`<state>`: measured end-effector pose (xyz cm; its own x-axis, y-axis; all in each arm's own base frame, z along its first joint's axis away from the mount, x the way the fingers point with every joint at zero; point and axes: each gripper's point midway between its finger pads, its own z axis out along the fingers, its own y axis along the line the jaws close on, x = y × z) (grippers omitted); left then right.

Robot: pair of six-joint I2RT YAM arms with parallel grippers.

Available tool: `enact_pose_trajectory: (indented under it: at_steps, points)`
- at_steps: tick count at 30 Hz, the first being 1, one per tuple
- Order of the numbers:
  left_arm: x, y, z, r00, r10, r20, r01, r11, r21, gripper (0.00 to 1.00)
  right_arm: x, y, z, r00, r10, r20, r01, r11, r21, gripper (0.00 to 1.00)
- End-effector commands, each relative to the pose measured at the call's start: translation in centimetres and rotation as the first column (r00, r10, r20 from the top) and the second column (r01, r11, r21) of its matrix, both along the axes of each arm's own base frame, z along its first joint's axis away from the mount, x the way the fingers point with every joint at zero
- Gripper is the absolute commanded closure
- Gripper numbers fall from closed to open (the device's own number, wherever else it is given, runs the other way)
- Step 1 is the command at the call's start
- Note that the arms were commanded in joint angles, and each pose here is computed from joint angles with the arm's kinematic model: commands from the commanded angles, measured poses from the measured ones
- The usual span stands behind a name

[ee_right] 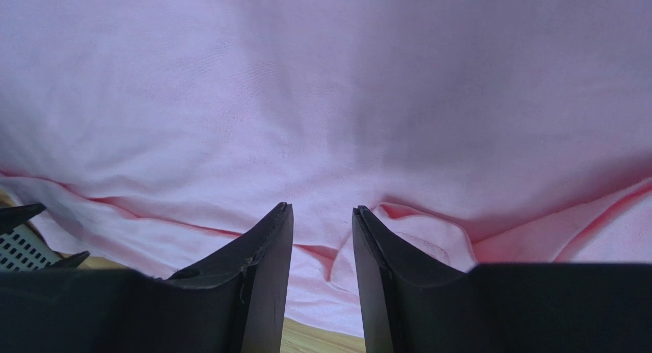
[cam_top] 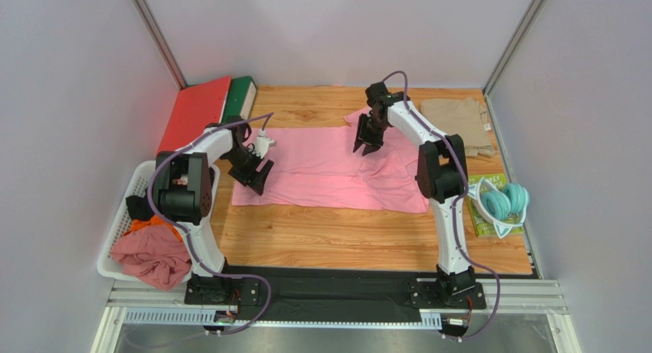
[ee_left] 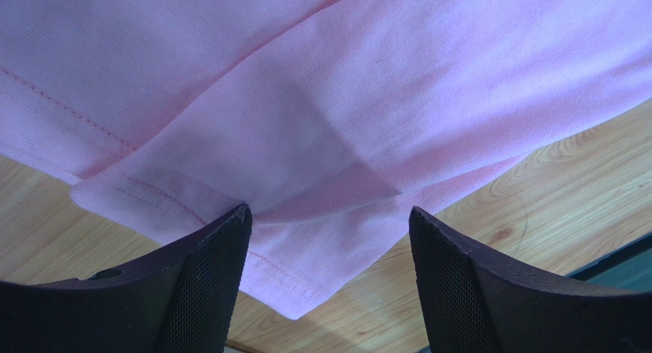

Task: Fold and stack the t-shirts
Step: Fold the flattened tshirt in 1/3 of the way

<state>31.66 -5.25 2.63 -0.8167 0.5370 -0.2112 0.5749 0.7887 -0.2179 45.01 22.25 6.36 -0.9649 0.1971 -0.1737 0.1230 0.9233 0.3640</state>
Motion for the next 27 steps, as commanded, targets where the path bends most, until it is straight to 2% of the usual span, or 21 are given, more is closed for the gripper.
enact_pose_trajectory:
  at_steps: [1,10,15,18,21,22,23,27]
  points:
    - [1.2,0.2,1.2,0.999,-0.011,0.047,0.011,1.0,0.003,0.18,-0.9,-1.2,-0.2,0.999,-0.025,-0.031,0.024,0.999,-0.033,0.61]
    - [1.1,0.2,1.0,0.999,-0.012,0.047,0.012,1.0,-0.002,0.18,-3.0,-2.2,-1.8,0.997,-0.027,-0.075,0.017,0.993,-0.121,0.62]
    - [1.1,0.1,0.9,0.999,-0.012,0.046,0.012,1.0,-0.005,0.18,-3.3,-2.0,-2.2,0.997,-0.016,-0.08,0.005,0.991,-0.133,0.63]
    - [1.1,0.2,0.8,0.999,-0.013,0.047,0.013,1.0,-0.002,0.18,-3.2,-1.9,-2.3,0.997,-0.015,-0.081,0.004,0.991,-0.133,0.66]
    - [1.1,0.2,0.7,0.999,-0.014,0.049,0.014,1.0,0.002,0.18,-3.0,-1.9,-2.3,0.997,-0.015,-0.081,0.004,0.991,-0.135,0.8]
    - [1.1,0.3,0.6,0.999,-0.014,0.049,0.014,1.0,0.006,0.18,-3.0,-1.8,-2.2,0.997,-0.016,-0.08,0.006,0.991,-0.134,0.88]
    - [1.0,0.3,0.6,0.999,-0.016,0.048,0.015,1.0,0.005,0.18,-2.9,-1.8,-2.2,0.997,-0.015,-0.076,0.005,0.991,-0.135,0.92]
    - [0.9,0.3,0.4,0.999,-0.016,0.045,0.016,1.0,0.003,0.18,-2.5,-1.8,-1.1,0.999,-0.016,-0.051,0.009,0.991,-0.135,0.95]
